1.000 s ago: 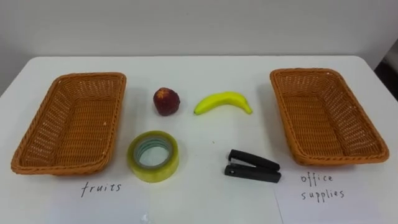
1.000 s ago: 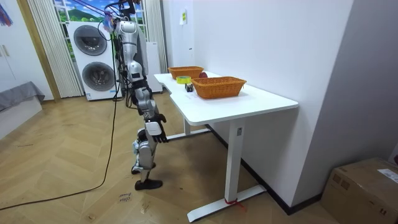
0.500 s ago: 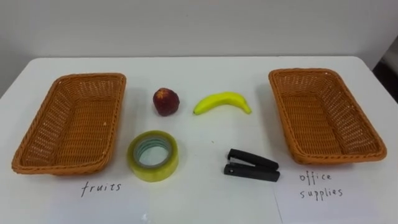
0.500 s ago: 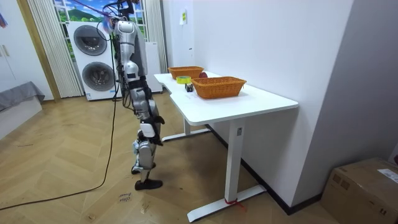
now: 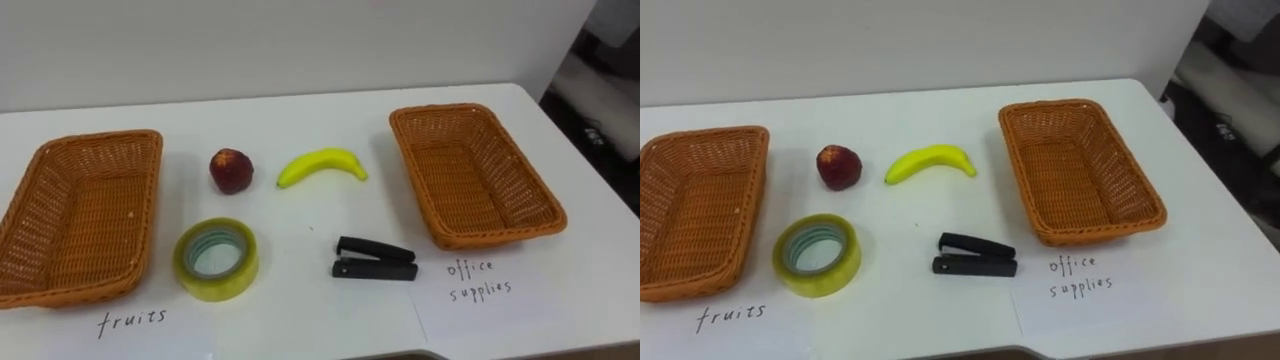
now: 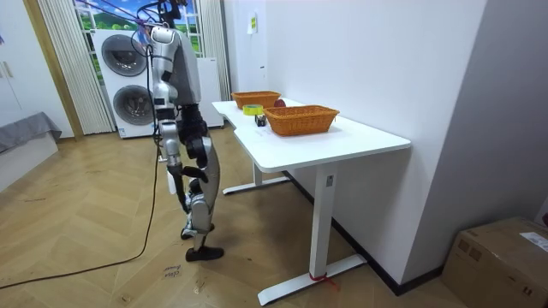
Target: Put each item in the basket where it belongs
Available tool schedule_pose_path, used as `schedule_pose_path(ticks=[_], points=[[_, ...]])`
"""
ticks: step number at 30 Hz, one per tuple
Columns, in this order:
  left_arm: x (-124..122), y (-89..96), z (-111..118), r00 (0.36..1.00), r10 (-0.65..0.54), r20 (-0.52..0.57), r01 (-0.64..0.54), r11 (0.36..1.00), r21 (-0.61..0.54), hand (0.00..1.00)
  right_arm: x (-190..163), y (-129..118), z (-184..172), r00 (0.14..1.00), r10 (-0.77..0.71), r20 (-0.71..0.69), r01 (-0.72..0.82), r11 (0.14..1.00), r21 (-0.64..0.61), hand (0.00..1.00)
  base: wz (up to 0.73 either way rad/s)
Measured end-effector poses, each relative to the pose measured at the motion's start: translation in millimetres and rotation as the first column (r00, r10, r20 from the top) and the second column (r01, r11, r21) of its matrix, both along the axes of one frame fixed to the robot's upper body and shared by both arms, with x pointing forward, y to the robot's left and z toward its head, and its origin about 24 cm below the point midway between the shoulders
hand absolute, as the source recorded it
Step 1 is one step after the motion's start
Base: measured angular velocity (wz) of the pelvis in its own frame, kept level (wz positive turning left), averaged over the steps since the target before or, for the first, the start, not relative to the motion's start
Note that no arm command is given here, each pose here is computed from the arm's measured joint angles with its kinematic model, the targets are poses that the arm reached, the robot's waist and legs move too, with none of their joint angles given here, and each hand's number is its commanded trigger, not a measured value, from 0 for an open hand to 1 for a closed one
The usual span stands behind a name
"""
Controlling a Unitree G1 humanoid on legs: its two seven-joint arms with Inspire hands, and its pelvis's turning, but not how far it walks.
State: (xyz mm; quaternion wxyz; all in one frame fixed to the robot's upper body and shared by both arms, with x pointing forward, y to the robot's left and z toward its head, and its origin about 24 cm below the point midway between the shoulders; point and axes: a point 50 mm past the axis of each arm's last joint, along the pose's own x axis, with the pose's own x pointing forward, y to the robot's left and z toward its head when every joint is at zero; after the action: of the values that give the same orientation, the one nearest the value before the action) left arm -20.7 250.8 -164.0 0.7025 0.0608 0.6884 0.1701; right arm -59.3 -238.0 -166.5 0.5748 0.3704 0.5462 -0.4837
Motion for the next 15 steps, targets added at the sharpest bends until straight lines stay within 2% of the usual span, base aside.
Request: schedule_pose_path(ticks=[5, 9, 11, 15], points=[[-1.8, 7.0, 2.0, 1.0, 0.022, 0.002, -0.023, 0.999, 0.035, 0.0, 23.6, -23.0, 5.0, 0.989, -0.142, 0.03, 0.144, 0.983, -0.11, 0.0, -0.03], [-7.2, 10.3, 4.2, 1.0, 0.018, 0.003, -0.018, 0.997, 0.069, 0.0, 57.8, -50.0, 19.7, 0.983, -0.152, 0.1, 0.172, 0.955, -0.242, 0.0, -0.2], [-8.1, 12.7, 6.1, 1.0, 0.011, 0.02, -0.013, 0.995, 0.096, 0.0, 79.1, -74.5, 41.2, 0.97, -0.161, 0.182, 0.219, 0.904, -0.366, 0.0, -0.02], [-5.7, 16.3, 8.2, 0.999, 0.021, 0.045, -0.027, 0.99, 0.137, 0.0, 97.4, -104.2, 69.7, 0.948, -0.198, 0.248, 0.302, 0.803, -0.513, 0.0, 0.0]])
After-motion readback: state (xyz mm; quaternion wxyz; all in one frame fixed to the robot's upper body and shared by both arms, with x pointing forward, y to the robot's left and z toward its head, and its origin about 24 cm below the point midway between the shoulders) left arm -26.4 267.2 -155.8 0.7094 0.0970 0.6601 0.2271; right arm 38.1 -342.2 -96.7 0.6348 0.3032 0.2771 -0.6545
